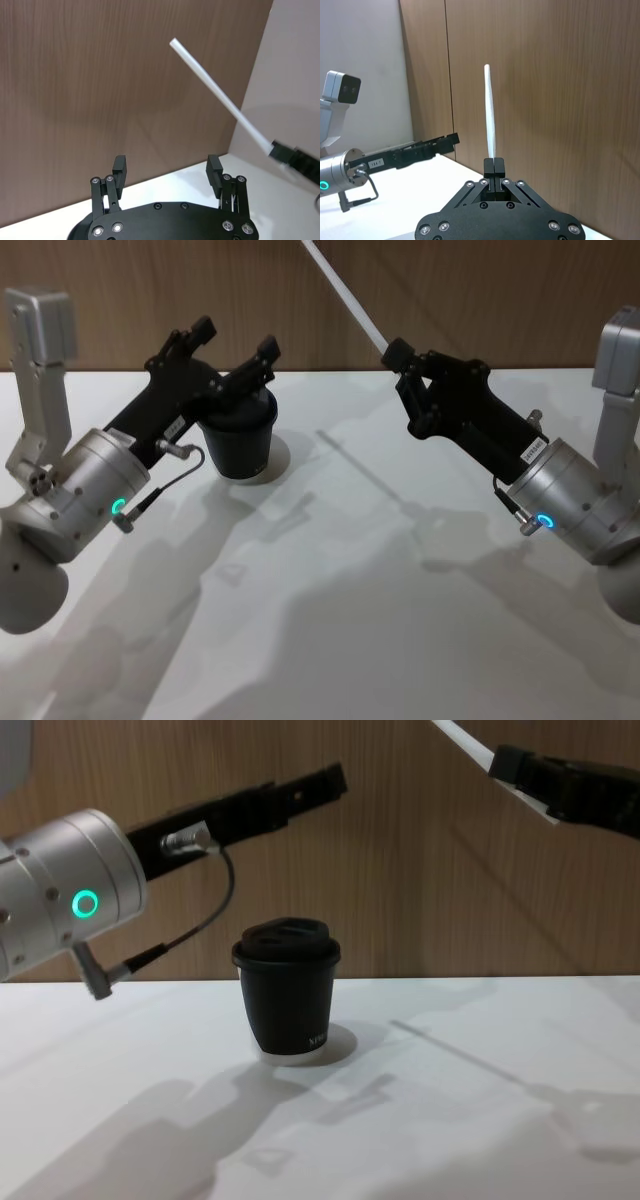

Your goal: Pick up the straw with one hand, pass it to the other hand, and insert it into the cup.

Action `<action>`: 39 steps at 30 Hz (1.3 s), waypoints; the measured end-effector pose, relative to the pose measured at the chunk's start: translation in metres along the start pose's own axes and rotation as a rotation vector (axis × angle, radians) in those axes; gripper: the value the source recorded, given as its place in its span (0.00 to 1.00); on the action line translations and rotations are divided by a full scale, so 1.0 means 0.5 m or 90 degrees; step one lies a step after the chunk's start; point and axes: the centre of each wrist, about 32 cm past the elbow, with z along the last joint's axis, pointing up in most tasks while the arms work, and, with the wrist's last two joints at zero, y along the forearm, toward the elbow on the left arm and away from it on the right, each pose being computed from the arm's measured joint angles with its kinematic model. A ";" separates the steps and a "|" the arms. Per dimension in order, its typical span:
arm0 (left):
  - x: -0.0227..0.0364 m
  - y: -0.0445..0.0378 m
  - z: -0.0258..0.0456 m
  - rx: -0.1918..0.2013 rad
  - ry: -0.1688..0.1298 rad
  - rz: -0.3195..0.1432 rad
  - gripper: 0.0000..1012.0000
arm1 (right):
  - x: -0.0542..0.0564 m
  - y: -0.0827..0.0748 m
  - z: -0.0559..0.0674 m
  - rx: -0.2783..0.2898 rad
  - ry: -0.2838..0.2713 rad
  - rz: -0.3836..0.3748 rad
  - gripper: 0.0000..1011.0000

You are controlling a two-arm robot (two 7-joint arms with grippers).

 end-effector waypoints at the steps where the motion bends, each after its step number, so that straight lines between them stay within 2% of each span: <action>1: 0.002 -0.003 0.001 -0.007 0.016 -0.005 0.99 | 0.000 0.000 0.000 0.000 0.000 0.000 0.00; 3: 0.003 -0.006 0.002 -0.012 0.032 -0.011 0.99 | -0.001 0.001 -0.001 0.000 0.001 0.001 0.00; 4: 0.005 -0.009 0.003 -0.019 0.050 -0.018 0.99 | -0.002 0.001 -0.002 0.000 0.001 0.001 0.00; 5: 0.006 -0.012 0.003 -0.022 0.058 -0.021 0.99 | -0.002 0.001 -0.002 0.000 0.001 0.001 0.00; 6: 0.007 -0.015 0.004 -0.028 0.074 -0.027 0.99 | -0.003 0.002 -0.002 0.000 0.001 0.001 0.00; 7: 0.007 -0.015 0.004 -0.028 0.074 -0.027 0.99 | -0.003 0.002 -0.002 0.001 0.001 0.002 0.00; 9: 0.011 -0.023 0.004 -0.039 0.110 -0.040 0.99 | -0.004 0.002 -0.003 0.001 0.002 0.002 0.00; 12: 0.012 -0.029 0.004 -0.046 0.139 -0.053 0.99 | -0.004 0.003 -0.003 0.000 0.002 0.002 0.00; 13: 0.013 -0.034 0.004 -0.051 0.156 -0.060 0.99 | -0.004 0.003 -0.004 0.001 0.002 0.003 0.00; 14: 0.014 -0.036 0.004 -0.053 0.164 -0.064 0.99 | -0.005 0.003 -0.004 0.000 0.002 0.003 0.00; 15: 0.015 -0.042 0.004 -0.058 0.184 -0.073 0.99 | -0.005 0.003 -0.004 0.001 0.002 0.003 0.00; 17: 0.016 -0.047 0.003 -0.061 0.201 -0.081 0.99 | -0.005 0.004 -0.004 0.001 0.002 0.003 0.00; 18: 0.016 -0.047 0.003 -0.061 0.201 -0.081 0.99 | -0.005 0.004 -0.004 0.001 0.002 0.003 0.00; 19: 0.017 -0.055 0.002 -0.066 0.226 -0.094 0.99 | -0.005 0.004 -0.004 0.000 0.002 0.003 0.00; 21: 0.018 -0.064 0.001 -0.071 0.252 -0.110 0.99 | -0.005 0.004 -0.005 0.000 0.002 0.003 0.00; 22: 0.018 -0.064 0.001 -0.071 0.252 -0.110 0.99 | -0.005 0.004 -0.005 0.000 0.002 0.003 0.00; 27: 0.017 -0.088 -0.002 -0.080 0.310 -0.154 0.99 | -0.006 0.004 -0.005 0.000 0.002 0.003 0.00; 28: 0.017 -0.088 -0.002 -0.080 0.310 -0.154 0.99 | -0.006 0.004 -0.005 0.000 0.002 0.003 0.00; 29: 0.017 -0.095 -0.003 -0.082 0.324 -0.167 0.99 | -0.006 0.004 -0.005 0.000 0.002 0.003 0.00; 35: 0.012 -0.119 -0.006 -0.088 0.364 -0.204 0.99 | -0.006 0.004 -0.005 0.000 0.003 0.003 0.00; 39: 0.010 -0.131 -0.007 -0.089 0.381 -0.219 0.99 | -0.006 0.004 -0.005 0.000 0.003 0.004 0.00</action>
